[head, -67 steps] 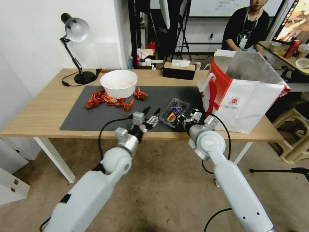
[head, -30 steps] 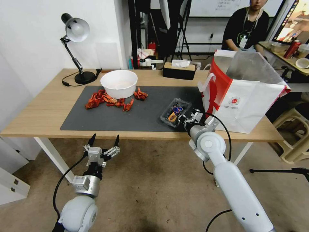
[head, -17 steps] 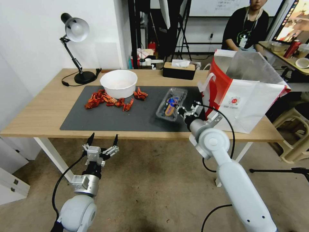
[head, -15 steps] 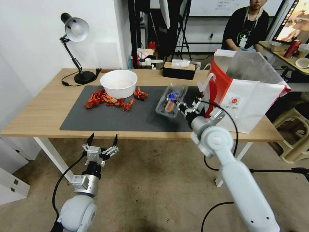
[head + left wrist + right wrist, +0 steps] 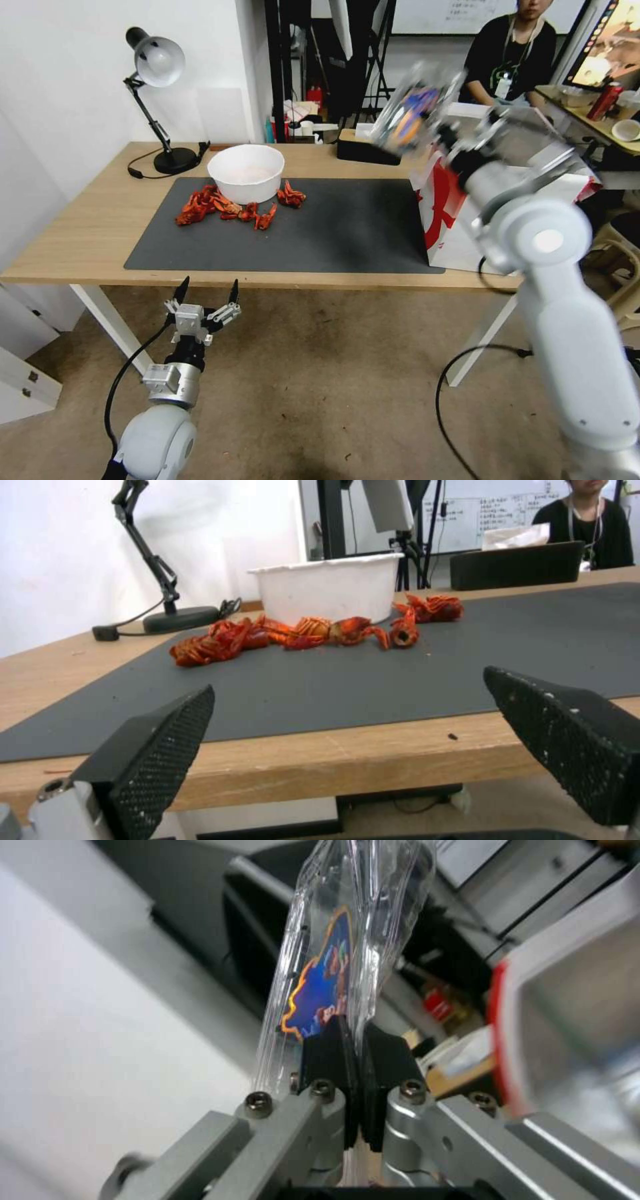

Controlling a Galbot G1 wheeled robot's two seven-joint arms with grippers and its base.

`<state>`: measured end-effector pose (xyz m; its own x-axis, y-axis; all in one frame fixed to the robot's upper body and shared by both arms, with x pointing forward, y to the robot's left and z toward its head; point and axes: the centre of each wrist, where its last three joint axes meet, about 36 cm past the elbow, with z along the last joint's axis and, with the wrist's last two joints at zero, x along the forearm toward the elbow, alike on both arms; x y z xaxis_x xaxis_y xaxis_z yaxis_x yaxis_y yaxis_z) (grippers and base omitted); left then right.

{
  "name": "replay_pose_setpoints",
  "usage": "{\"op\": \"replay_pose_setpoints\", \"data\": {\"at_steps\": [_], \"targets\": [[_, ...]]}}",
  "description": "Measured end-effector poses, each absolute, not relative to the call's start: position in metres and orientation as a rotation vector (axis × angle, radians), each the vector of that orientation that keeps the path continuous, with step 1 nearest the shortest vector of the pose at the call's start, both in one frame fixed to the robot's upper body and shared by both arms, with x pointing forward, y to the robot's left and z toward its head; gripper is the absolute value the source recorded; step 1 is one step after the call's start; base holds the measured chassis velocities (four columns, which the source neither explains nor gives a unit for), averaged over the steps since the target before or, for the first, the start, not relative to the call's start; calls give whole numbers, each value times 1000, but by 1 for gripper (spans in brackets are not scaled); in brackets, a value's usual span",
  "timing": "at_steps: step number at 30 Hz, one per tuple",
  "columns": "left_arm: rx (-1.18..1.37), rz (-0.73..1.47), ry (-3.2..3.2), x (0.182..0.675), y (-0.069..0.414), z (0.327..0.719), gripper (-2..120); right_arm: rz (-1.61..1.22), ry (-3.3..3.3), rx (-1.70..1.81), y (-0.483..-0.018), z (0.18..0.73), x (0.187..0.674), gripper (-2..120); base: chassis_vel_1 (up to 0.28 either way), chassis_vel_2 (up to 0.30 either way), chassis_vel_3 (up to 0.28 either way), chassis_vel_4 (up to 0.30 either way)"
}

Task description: Close the takeout container lid, then place the container into the takeout bag.

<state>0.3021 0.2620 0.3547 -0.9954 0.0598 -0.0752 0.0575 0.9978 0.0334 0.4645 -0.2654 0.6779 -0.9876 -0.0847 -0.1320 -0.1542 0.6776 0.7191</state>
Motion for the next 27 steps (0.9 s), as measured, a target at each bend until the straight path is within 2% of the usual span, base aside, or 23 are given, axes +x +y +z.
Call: {"op": "replay_pose_setpoints", "data": {"at_steps": [11, 19, 21, 24, 25, 27], "targets": [[112, 40, 3061, 301, 255, 354, 100, 1121, 2818, 126, -326, 682, 477, 0, 0, 0, 0, 0], [119, 37, 3057, 302, 253, 354, 100, 1020, 2953, 280, -337, 656, 476, 0, 0, 0, 0, 0], [120, 37, 3057, 302, 253, 354, 100, 1011, 2965, 292, -338, 652, 475, 2, 0, 0, 0, 0], [119, 38, 3056, 302, 253, 354, 100, 1010, 2977, 304, -338, 649, 474, 18, 0, 0, 0, 0], [119, 38, 3056, 302, 253, 354, 100, 1010, 2977, 304, -338, 649, 474, 18, 0, 0, 0, 0], [119, 40, 3055, 302, 253, 355, 100, 1006, 2980, 306, -338, 650, 473, 27, 0, 0, 0, 0]]}}
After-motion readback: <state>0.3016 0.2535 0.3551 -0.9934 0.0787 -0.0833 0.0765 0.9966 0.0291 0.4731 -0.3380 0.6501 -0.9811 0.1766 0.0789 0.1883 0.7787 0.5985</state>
